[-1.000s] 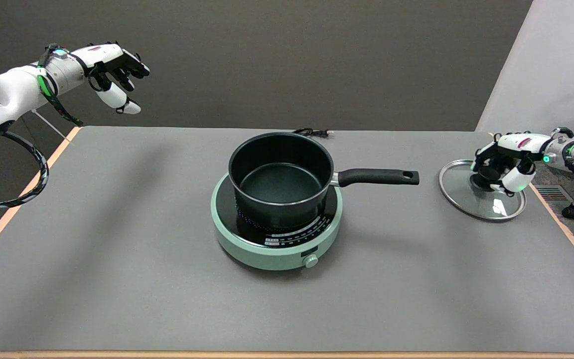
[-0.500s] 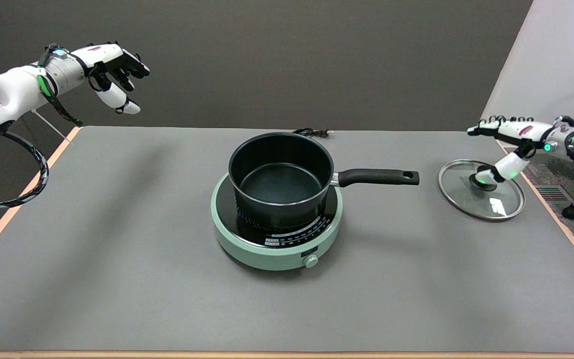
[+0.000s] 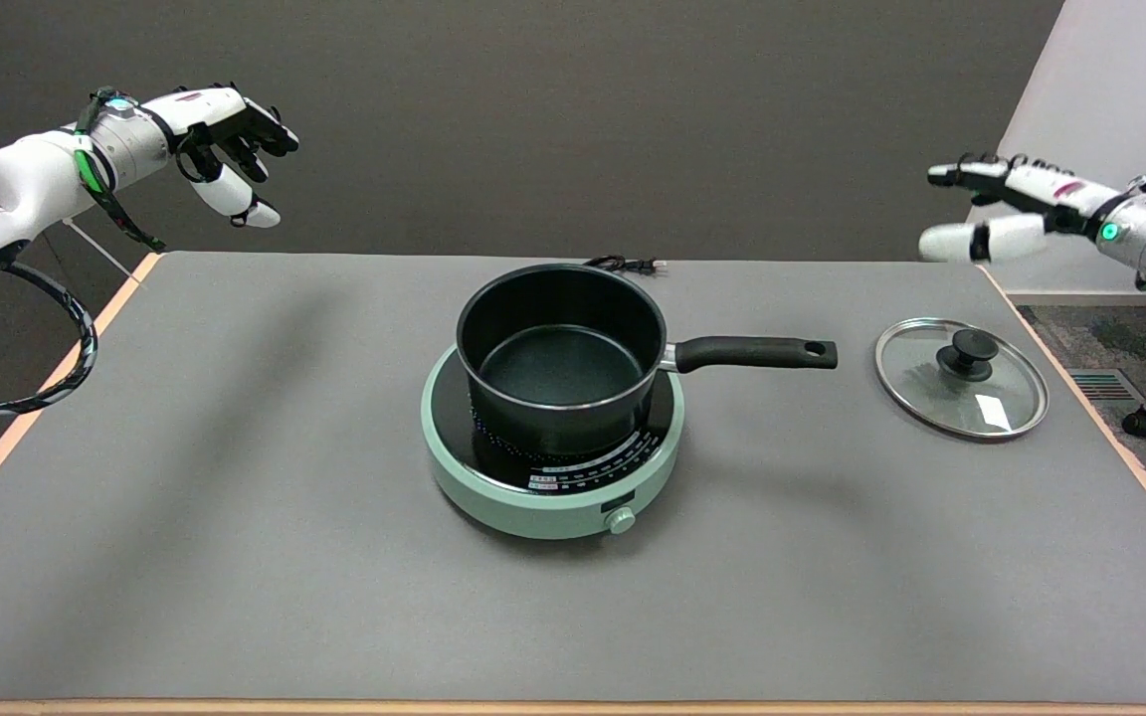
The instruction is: Place the pot lid onto the table.
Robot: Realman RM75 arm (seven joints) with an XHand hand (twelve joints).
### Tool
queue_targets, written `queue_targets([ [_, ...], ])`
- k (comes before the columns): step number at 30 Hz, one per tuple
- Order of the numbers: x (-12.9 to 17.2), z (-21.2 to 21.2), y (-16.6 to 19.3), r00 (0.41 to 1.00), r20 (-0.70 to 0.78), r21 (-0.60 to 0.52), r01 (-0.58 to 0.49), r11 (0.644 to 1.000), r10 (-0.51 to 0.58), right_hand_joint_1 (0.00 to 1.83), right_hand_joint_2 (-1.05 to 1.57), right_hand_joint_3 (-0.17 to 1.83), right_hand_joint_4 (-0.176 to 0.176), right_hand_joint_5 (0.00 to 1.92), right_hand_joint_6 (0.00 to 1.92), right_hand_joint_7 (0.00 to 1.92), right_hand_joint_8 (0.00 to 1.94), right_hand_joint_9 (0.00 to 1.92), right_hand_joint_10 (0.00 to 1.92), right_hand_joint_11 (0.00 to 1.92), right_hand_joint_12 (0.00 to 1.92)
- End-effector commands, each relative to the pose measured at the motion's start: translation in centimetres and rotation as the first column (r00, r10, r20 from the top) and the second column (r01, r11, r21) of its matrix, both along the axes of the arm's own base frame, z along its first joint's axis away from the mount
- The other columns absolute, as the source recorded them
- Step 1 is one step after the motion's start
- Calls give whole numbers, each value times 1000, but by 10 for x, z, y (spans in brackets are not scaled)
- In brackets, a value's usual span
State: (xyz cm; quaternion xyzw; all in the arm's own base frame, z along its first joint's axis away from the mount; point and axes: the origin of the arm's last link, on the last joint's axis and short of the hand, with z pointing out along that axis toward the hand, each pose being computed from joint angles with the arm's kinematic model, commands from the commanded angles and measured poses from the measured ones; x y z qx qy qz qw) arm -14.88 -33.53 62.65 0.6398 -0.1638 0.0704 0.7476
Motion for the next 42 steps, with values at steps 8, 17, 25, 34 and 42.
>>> queue_targets([
  [8,9,-34,28,543,692,-121,-563,818,476,277,515,943,-10,254,280,140,214,74,261,27,536],
  [17,6,-56,22,502,730,-109,-583,805,463,212,616,681,-66,355,175,379,200,278,300,79,505],
  [25,14,-89,5,539,729,-45,-579,814,422,222,608,729,-84,454,177,516,195,398,390,117,557],
  [34,-1,-94,12,407,797,-140,-594,792,446,136,631,865,-90,419,194,453,240,347,423,116,594],
  [42,-10,-81,20,383,788,-193,-590,784,482,295,786,735,-130,463,201,501,200,403,351,157,549],
])
